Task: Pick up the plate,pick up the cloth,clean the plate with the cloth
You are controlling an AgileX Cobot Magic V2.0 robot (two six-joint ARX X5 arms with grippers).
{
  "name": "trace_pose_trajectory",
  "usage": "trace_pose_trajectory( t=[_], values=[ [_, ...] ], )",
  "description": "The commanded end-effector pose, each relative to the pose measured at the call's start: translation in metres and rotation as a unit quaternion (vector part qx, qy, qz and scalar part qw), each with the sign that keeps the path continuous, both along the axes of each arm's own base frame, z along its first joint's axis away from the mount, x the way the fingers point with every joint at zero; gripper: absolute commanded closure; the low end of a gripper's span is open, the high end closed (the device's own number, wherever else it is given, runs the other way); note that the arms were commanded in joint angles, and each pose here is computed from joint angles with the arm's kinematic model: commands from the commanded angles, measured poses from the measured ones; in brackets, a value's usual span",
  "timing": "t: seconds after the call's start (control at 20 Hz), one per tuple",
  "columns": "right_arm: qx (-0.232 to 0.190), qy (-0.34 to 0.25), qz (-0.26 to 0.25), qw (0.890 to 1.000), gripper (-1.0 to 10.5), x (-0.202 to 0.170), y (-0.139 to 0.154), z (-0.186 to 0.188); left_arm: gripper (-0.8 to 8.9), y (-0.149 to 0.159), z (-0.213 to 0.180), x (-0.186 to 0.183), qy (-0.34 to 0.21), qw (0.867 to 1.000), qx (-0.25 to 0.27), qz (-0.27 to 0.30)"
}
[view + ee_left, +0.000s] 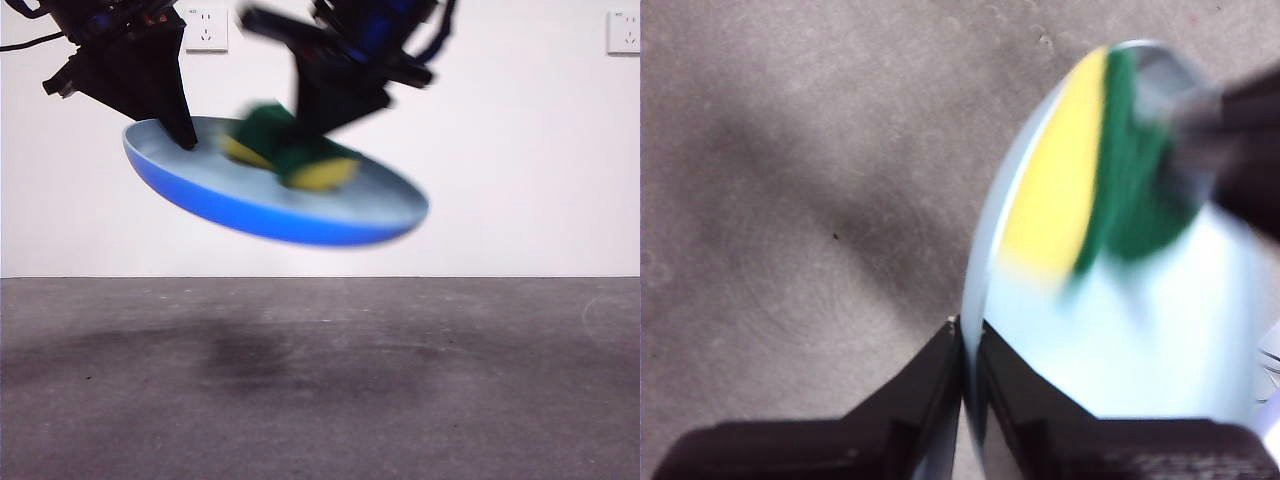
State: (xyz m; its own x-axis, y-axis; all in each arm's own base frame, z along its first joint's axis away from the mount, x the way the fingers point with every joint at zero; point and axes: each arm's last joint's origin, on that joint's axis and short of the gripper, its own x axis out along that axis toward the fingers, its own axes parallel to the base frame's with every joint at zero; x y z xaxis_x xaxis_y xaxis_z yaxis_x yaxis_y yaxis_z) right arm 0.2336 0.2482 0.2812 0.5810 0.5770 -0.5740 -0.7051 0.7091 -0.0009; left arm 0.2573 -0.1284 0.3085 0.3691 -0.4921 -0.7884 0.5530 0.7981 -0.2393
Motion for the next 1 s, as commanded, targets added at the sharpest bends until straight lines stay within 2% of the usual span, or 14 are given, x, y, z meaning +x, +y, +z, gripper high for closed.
trace_pose_trajectory(
  t=[0.05, 0.15, 0.3, 0.55, 0.75, 0.8, 0.9, 0.95, 1.0],
  values=[
    [0.041, 0.039, -0.001, 0.998, 9.6, -0.006, 0.001, 0.003, 8.21, -0.001, 0.004, 0.002, -0.042, 0.999, 0.026, 0.008],
    [0.048, 0.032, -0.004, 0.998, 9.6, -0.016, -0.010, 0.019, 8.21, 0.005, 0.004, 0.009, -0.072, 0.993, 0.072, 0.050],
    [0.057, -0.013, -0.047, 0.997, 9.6, -0.036, -0.038, 0.054, 8.21, 0.012, -0.006, 0.028, -0.083, 0.990, 0.082, 0.083],
    [0.071, -0.046, -0.085, 0.993, 9.6, -0.072, -0.090, 0.092, 8.21, 0.021, -0.064, 0.073, -0.022, 0.987, 0.117, 0.107],
    [0.082, -0.057, -0.100, 0.990, 9.6, -0.088, -0.114, 0.105, 8.08, 0.025, -0.103, 0.095, 0.011, 0.985, 0.129, 0.117],
    [0.084, -0.058, -0.103, 0.989, 9.6, -0.089, -0.117, 0.106, 7.25, 0.025, -0.107, 0.096, 0.016, 0.984, 0.131, 0.117],
    [0.083, -0.058, -0.108, 0.989, 9.6, -0.088, -0.119, 0.106, 2.99, 0.025, -0.108, 0.098, 0.014, 0.984, 0.129, 0.120],
    [0.079, -0.055, -0.109, 0.989, 9.6, -0.086, -0.117, 0.104, 2.40, 0.025, -0.107, 0.098, 0.015, 0.984, 0.121, 0.131],
    [0.076, -0.046, -0.113, 0.990, 9.6, -0.082, -0.114, 0.101, 2.43, 0.024, -0.106, 0.097, 0.019, 0.985, 0.108, 0.134]
  ],
)
